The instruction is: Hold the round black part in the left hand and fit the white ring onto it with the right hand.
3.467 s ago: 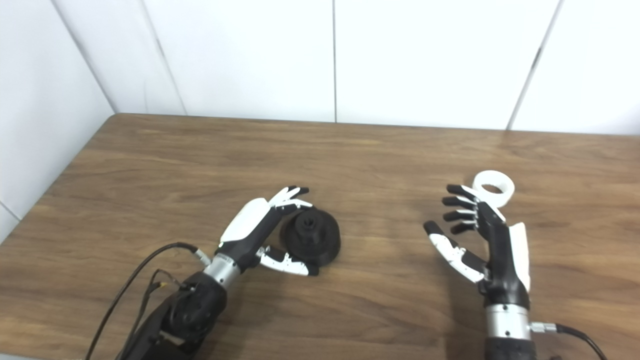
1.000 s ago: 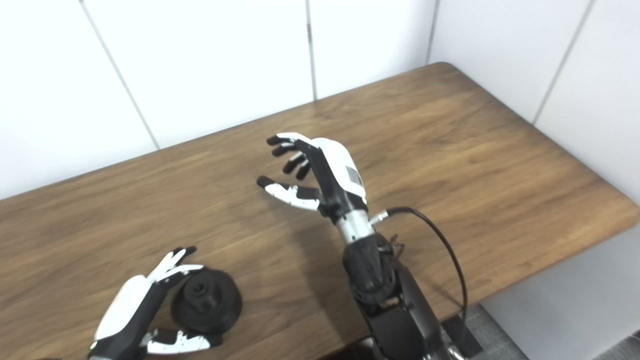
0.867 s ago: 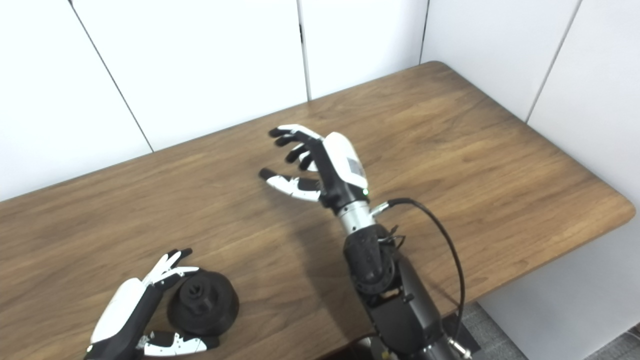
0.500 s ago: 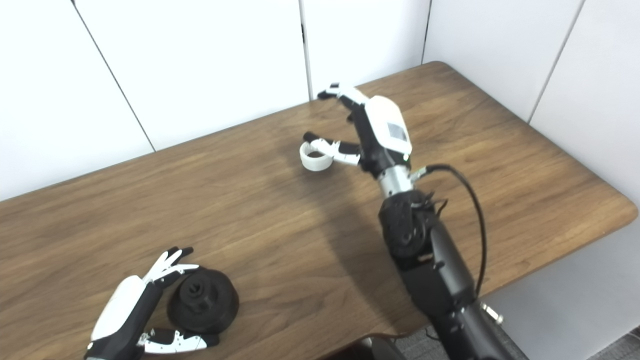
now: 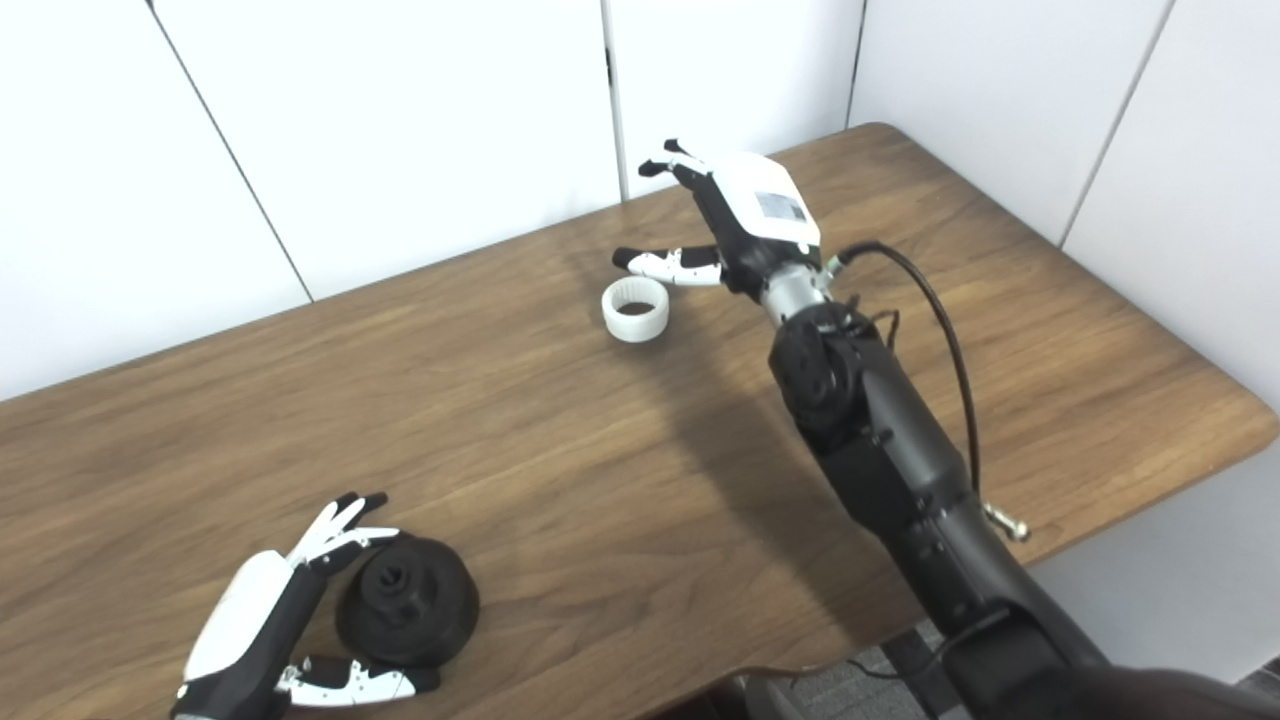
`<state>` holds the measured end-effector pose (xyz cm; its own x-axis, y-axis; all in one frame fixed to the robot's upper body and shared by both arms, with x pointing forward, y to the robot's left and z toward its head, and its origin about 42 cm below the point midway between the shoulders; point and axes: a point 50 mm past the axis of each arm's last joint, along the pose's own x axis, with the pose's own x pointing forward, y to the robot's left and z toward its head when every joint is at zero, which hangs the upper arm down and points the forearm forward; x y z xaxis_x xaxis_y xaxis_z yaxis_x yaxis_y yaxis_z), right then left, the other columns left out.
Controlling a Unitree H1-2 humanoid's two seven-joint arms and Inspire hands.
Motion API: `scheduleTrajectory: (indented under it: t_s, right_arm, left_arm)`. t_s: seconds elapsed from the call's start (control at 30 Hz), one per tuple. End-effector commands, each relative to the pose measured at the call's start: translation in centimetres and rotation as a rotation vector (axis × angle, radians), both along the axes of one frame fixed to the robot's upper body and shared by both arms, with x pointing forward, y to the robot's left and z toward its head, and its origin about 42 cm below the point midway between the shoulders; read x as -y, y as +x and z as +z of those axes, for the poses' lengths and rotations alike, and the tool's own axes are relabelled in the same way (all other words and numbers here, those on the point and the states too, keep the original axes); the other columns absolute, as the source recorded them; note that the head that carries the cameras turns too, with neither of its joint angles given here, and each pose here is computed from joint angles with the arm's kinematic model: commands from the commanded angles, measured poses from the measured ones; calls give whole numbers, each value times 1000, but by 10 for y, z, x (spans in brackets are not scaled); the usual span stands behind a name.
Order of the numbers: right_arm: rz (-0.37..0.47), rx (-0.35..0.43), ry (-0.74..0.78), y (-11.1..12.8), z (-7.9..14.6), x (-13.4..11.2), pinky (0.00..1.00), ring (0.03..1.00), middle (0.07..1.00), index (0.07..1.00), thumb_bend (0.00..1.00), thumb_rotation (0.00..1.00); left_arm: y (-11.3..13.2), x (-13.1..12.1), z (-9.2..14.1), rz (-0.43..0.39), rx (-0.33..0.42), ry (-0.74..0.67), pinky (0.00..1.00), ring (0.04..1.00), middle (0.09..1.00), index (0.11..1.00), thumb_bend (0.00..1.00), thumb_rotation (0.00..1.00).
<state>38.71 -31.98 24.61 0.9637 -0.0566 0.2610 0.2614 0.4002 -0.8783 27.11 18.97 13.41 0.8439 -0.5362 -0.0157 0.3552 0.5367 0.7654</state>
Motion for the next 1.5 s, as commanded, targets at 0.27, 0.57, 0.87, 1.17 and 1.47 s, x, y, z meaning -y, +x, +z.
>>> scheduleTrajectory:
  t_s: [0.27, 0.57, 0.87, 1.17, 1.47]
  right_arm:
    - [49, -87, -105, 36, 13, 8, 803, 949, 961, 836, 751, 674]
    - [87, -231, -139, 43, -4, 8, 946, 1000, 989, 863, 900, 778]
    - [99, -307, -157, 43, -14, 6, 960, 1000, 1000, 864, 1000, 753]
    - [105, -335, -167, 42, -19, 3, 973, 1000, 1000, 837, 1000, 665]
    - [82, -313, -176, 43, -27, 1, 963, 1000, 977, 819, 917, 544]
  left_arm:
    - [-3, 1, -1, -8, -15, 18, 928, 1000, 956, 702, 957, 253]
    - [-2, 2, 0, -1, -12, 18, 921, 998, 950, 699, 964, 249]
    - [-2, 0, 2, -1, -14, 17, 936, 1000, 957, 704, 962, 251]
    - [-1, -2, 3, 2, -6, 23, 931, 1000, 953, 701, 971, 270]
    - [-3, -4, 3, -2, -9, 18, 931, 1000, 957, 701, 970, 274]
